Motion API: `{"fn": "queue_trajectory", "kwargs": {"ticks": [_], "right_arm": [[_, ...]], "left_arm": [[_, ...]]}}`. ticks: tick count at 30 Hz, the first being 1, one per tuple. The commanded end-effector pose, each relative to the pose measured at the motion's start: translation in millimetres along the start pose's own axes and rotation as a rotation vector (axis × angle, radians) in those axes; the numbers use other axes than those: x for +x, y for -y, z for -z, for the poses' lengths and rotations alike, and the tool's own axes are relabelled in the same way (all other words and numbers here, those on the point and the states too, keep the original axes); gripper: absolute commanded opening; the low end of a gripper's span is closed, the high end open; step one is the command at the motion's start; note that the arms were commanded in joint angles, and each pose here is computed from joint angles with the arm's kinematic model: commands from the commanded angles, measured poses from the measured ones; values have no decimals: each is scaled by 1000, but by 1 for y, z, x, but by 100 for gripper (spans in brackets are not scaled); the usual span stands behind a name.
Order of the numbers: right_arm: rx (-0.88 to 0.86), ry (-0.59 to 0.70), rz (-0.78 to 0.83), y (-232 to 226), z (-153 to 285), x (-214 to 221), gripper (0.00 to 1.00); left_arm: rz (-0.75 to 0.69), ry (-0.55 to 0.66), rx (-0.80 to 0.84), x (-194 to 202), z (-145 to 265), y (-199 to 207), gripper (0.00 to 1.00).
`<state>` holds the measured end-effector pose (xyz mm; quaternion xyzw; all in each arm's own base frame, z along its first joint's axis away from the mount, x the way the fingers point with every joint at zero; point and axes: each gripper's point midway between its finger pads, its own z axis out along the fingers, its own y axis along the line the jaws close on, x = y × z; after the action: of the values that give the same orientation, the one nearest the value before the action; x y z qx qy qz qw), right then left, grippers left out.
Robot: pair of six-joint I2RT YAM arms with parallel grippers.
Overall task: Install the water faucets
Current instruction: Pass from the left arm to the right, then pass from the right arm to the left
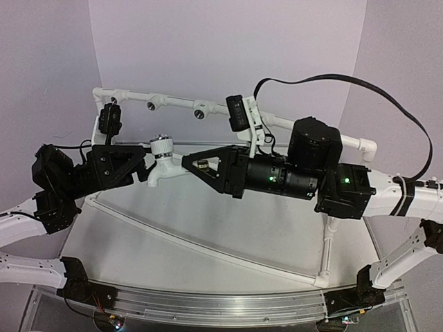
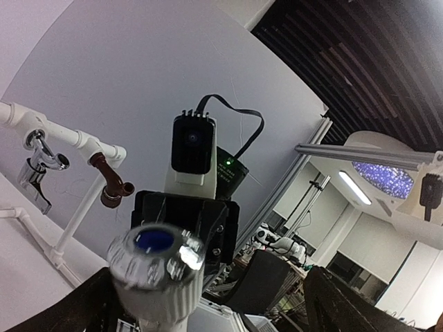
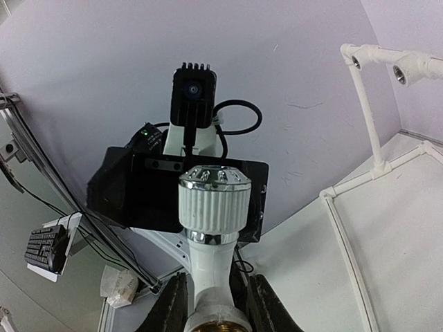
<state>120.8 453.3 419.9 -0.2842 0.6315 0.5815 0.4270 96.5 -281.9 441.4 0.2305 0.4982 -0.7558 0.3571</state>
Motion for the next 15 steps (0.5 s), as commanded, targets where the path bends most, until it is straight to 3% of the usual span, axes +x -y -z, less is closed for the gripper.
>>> {"fn": "queue_trajectory", "kwargs": {"ticks": [1,9,15], "right_arm": [[-56,123,-4,-19,18,-44,0],[-61,58,-16,-17,9,-35,0],[-58,39,-25,-15,6,-33,0]], "left_arm": [[36,-20,-25,3,-5,-10,84],[23,-66,5,4,-15,-6,56],[31,-83,8,6,-17,-7,53]]}}
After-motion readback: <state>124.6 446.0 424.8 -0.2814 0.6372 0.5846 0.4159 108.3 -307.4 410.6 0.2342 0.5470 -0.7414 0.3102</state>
